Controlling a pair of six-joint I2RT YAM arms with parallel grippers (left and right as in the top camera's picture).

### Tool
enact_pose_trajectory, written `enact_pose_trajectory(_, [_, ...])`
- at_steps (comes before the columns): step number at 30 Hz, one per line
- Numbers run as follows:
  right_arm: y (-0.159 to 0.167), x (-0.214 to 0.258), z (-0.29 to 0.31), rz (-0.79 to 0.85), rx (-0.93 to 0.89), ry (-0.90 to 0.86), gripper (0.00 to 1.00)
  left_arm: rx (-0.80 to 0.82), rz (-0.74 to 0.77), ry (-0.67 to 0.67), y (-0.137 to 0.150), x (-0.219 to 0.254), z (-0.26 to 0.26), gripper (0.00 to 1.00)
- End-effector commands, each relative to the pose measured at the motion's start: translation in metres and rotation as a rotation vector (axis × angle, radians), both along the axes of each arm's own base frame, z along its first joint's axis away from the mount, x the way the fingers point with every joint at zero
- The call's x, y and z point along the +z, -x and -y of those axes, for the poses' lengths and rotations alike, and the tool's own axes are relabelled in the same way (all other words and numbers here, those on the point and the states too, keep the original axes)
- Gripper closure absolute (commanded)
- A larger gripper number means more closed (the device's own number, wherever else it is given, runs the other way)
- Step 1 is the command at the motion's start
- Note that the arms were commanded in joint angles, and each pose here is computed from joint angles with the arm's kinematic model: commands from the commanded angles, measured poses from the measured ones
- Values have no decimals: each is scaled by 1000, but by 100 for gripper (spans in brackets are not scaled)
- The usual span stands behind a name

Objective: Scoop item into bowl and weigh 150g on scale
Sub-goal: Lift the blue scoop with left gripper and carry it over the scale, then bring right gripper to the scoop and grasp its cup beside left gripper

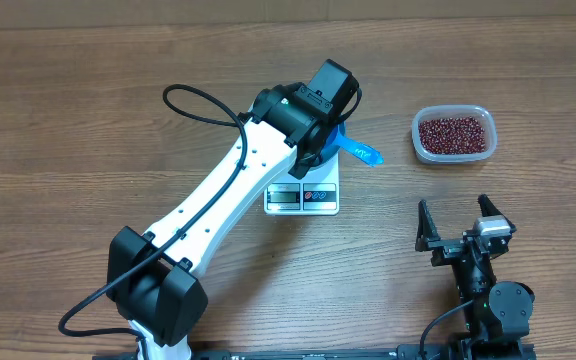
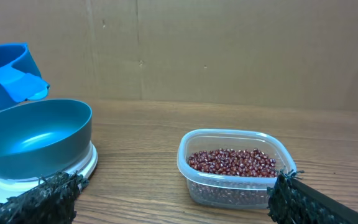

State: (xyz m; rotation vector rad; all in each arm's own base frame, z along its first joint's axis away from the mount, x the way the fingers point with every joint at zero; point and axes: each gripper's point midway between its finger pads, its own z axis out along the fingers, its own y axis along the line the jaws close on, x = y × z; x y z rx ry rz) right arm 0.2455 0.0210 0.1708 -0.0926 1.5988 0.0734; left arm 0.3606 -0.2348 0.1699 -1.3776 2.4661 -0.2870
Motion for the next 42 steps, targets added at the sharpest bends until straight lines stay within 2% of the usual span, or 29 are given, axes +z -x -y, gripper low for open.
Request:
enact_pose_trajectory(1, [0,2,-1,17,7,-17,0,-1,29,-9,-4,6,0,96])
enact_pose_trajectory(10, [11,51,-31,139,204,-257,0,-3,28,-12,-4,5,0,96])
enact_pose_trajectory(16, [23,87,-36,185,246,-274,0,-4,28,-13,-4,5,0,96])
enact_pose_trajectory(20, [23,102,-36,154,239,-276,0,-12,27,-16,-4,5,0,96])
enact_pose_trajectory(24, [15,115,-40,73,262,-278,0,-18,28,-18,-4,5,0,96])
enact_pose_trajectory(28, [-5,125,-57,-54,379,-287,0,-18,28,-18,-4,5,0,96])
enact_pose_trajectory(34, [-33,115,-92,-273,679,-356,0,-25,25,-22,-4,5,-1,96])
enact_pose_trajectory(36, [-39,109,-108,-316,834,-388,0,-25,24,-21,-4,5,0,96])
enact_pose_trajectory(38, [-45,103,-117,-392,950,-506,0,-25,25,-20,-4,5,0,96])
enact_pose_trajectory(42, [-67,97,-117,-560,927,-790,0,-14,30,-12,-5,5,1,96])
